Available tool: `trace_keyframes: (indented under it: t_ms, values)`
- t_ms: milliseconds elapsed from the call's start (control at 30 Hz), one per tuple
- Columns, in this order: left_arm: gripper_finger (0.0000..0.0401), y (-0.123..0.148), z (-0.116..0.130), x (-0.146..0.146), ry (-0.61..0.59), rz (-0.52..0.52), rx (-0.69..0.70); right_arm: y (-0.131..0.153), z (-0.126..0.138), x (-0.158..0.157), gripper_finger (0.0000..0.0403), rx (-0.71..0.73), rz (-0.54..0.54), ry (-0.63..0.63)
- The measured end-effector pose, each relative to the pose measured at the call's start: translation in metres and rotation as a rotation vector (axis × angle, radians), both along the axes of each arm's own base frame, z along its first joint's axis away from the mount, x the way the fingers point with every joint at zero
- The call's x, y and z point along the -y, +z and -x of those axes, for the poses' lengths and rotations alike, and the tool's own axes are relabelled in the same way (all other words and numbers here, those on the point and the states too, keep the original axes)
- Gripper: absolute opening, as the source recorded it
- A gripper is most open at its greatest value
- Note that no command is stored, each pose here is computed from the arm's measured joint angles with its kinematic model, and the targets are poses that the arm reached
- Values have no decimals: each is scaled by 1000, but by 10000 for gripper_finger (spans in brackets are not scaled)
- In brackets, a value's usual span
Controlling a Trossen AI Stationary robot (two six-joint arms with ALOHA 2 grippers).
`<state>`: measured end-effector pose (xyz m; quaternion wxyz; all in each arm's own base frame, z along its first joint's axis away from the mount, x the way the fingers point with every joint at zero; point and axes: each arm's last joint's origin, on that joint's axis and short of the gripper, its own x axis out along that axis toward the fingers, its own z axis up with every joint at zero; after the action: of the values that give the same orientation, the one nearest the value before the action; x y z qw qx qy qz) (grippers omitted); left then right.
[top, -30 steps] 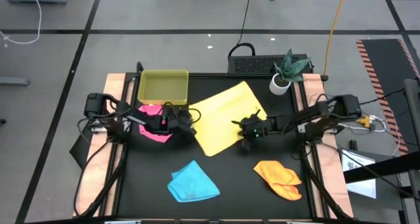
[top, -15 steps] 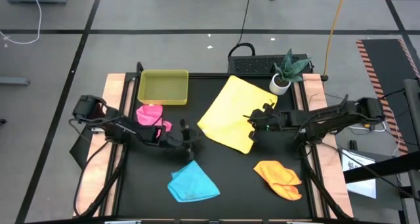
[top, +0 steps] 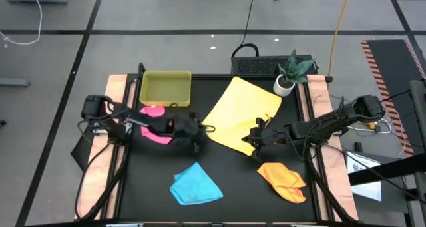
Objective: Fold microfiber towels
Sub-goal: Fold the yellow microfiber cloth
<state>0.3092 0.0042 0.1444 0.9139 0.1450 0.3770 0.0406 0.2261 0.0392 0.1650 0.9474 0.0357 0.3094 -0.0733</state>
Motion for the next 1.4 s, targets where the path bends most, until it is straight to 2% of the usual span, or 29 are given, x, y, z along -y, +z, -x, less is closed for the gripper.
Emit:
trace_keyframes:
  t_ms: [233, 400, 500, 633, 767, 967, 1167, 1300, 1400]
  values:
    - [236, -3, -4, -30, -22, 47, -81, -1, 1, -2, 0, -17, 20, 24]
    - [242, -8, 2, -39, -76, 160, -139, -2, 2, -2, 0, -32, 22, 23]
    - [224, -10, 6, -39, -80, 168, -187, -7, 6, -1, 0, -50, 22, 21]
    - [177, -11, 7, -40, -52, 125, -205, -16, 11, 0, 0, -72, -8, -8]
    - [115, -11, 7, -41, -37, 71, -210, -24, 17, 0, 0, -81, -58, 14]
    - [14, -11, 6, -32, 3, 37, -217, -29, 21, -5, 7, 11, -132, 106]
    - [7, -11, 5, 2, 97, -17, -201, -22, 19, -29, 60, 37, -103, 196]
    - [9, -8, 6, 33, 211, -91, -121, -20, 16, -55, 101, -17, 60, 221]
    - [9, -7, 10, 54, 273, -121, -60, -22, 13, -68, 126, -86, 164, 191]
